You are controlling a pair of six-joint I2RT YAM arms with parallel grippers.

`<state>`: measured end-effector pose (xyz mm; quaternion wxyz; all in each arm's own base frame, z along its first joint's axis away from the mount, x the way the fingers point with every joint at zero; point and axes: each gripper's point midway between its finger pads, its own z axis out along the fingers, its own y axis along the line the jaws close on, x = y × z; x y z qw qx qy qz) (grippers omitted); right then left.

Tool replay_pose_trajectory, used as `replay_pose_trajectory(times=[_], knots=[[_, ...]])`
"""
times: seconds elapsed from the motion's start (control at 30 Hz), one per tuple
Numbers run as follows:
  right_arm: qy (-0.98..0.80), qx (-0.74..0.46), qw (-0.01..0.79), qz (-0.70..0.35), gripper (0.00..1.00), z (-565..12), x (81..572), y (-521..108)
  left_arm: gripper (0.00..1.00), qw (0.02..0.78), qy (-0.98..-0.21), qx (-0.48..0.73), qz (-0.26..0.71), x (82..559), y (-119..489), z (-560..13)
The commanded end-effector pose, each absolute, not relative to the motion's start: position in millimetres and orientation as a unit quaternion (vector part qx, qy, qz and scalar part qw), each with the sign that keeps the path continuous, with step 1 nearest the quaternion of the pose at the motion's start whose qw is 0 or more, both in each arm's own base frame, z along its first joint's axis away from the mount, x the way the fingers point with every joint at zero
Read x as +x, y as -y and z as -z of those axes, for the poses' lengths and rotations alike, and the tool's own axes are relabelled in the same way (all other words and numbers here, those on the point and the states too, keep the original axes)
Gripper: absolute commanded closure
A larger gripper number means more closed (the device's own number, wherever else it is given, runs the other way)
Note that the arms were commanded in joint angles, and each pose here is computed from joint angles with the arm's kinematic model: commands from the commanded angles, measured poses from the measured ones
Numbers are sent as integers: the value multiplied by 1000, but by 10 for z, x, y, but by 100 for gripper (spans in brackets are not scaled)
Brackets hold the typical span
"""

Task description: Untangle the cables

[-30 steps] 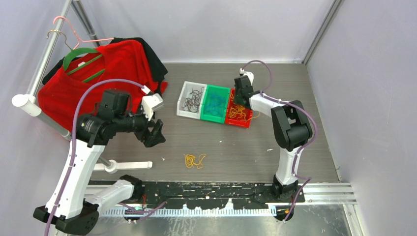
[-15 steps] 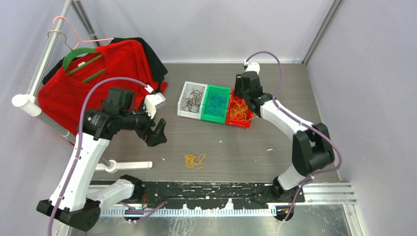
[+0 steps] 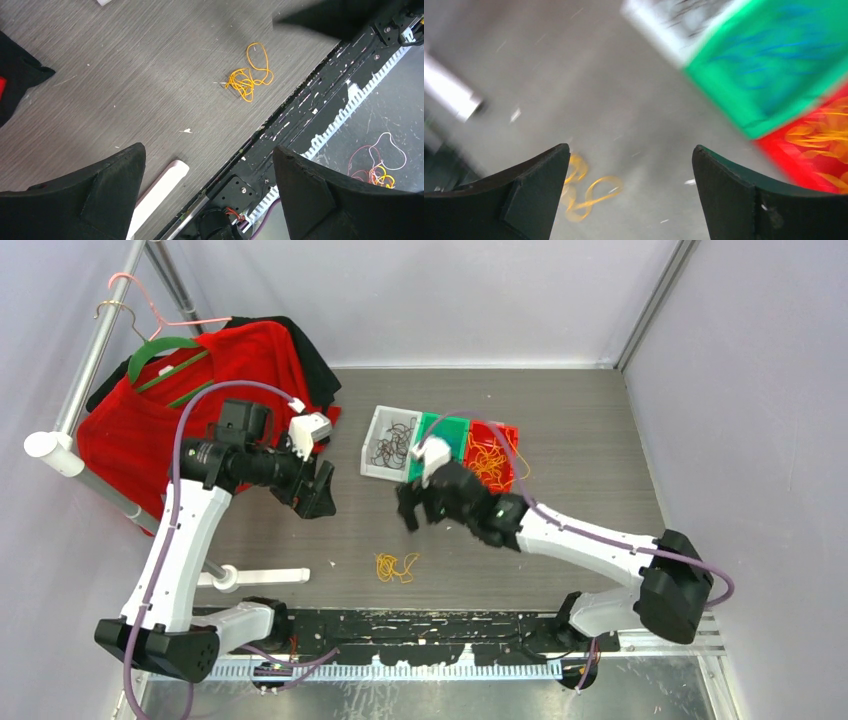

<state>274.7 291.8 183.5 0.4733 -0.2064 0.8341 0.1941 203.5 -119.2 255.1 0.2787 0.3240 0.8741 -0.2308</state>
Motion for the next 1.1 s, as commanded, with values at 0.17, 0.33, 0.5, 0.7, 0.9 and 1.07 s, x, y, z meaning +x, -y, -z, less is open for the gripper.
replay_pose_trajectory(times=[0.17, 0.33, 0.5, 0.7, 0.9, 1.07], knots=[[-813, -356, 353, -296, 26, -1136, 1647, -3889, 2, 283, -870, 322, 244, 2007, 1170, -2588], [-837, -367, 310, -263, 43, -702, 1642, -4032, 2, 286, -868, 324, 244, 1953, 1164, -2609], [-844, -358, 313, -250, 80, -772, 1722, -4059, 2, 286, -866, 327, 247, 1916, 1168, -2613], [-834, -323, 357, -271, 99, -1317, 1934, -3883, 3, 282, -866, 329, 248, 1912, 1167, -2564], [-836, -250, 394, -289, 99, -1865, 2339, -3422, 3, 284, -864, 329, 253, 1919, 1186, -2581], [-853, -130, 448, -234, 99, -2204, 3029, -2644, 3, 286, -863, 329, 254, 1908, 1191, -2603]])
